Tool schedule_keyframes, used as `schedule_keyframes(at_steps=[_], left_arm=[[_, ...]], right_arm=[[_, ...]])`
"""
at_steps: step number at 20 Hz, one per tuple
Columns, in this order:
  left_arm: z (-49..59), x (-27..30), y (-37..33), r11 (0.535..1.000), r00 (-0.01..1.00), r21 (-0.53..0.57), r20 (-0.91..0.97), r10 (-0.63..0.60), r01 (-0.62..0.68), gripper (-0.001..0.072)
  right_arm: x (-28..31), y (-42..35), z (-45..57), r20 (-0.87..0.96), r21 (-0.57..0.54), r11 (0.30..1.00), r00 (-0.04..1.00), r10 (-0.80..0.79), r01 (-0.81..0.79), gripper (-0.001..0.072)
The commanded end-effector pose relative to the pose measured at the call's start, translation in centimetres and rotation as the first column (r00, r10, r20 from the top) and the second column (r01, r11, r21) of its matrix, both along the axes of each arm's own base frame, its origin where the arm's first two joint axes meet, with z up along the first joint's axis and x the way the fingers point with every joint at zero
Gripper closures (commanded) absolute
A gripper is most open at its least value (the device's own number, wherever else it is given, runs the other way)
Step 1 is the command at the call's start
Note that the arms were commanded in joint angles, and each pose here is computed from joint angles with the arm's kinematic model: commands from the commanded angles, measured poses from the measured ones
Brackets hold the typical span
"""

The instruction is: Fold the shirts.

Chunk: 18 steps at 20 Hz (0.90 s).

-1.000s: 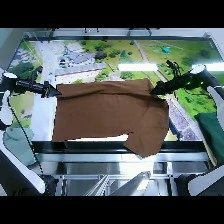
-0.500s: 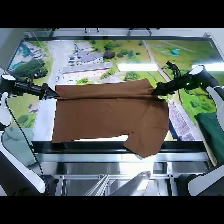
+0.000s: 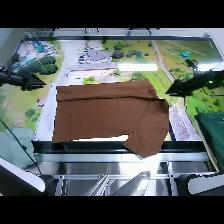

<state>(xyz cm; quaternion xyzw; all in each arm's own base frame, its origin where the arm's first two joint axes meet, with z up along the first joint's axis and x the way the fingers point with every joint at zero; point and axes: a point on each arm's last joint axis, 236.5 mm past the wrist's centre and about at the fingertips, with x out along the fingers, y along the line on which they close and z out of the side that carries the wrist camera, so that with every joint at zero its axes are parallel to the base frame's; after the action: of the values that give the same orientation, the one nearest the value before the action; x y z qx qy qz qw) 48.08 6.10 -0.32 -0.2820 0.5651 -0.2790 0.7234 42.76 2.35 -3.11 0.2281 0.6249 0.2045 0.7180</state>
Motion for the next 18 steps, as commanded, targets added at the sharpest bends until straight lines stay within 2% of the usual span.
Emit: schedule_keyframes(at_steps=[1, 3, 5, 8, 11, 13, 18], left_arm=[[1.8, -5.0, 0.3, 0.998, 0.997, -0.037, -0.063, 0.039, -0.041, 0.0412], [0.8, -8.6, -0.7, 0.994, 0.990, -0.069, -0.121, 0.078, -0.087, 0.0412], [-1.7, -12.6, -1.4, 0.990, 0.973, -0.031, -0.194, 0.126, -0.134, 0.0412], [-5.9, -17.4, -0.9, 0.977, 0.949, 0.145, -0.249, 0.192, -0.159, 0.0412], [-6.7, -19.4, -1.8, 0.970, 0.942, 0.173, -0.258, 0.214, -0.173, 0.0412], [-7.3, -20.4, -2.4, 0.971, 0.933, 0.162, -0.287, 0.217, -0.176, 0.0412], [-9.1, -20.6, -2.2, 0.958, 0.924, 0.198, -0.281, 0.258, -0.207, 0.0412]], right_arm=[[-7.3, -1.8, -0.1, -0.149, 0.004, 0.997, 0.986, -0.080, 0.082, 0.0345], [-12.3, -2.4, -2.4, -0.246, -0.035, 0.981, 0.950, -0.193, 0.190, 0.0337], [-16.4, -1.7, -4.4, -0.327, -0.046, 0.951, 0.895, -0.303, 0.306, 0.0171], [-21.9, 1.1, -7.2, -0.466, -0.060, 0.915, 0.800, -0.378, 0.398, 0.0173], [-24.3, 5.3, -8.7, -0.511, 0.026, 0.917, 0.793, -0.331, 0.399, 0.0175], [-23.2, 6.9, -10.0, -0.454, 0.042, 0.904, 0.814, -0.362, 0.426, 0.0264], [-17.9, 8.9, -9.8, -0.281, 0.151, 0.874, 0.868, -0.409, 0.461, 0.0277]])
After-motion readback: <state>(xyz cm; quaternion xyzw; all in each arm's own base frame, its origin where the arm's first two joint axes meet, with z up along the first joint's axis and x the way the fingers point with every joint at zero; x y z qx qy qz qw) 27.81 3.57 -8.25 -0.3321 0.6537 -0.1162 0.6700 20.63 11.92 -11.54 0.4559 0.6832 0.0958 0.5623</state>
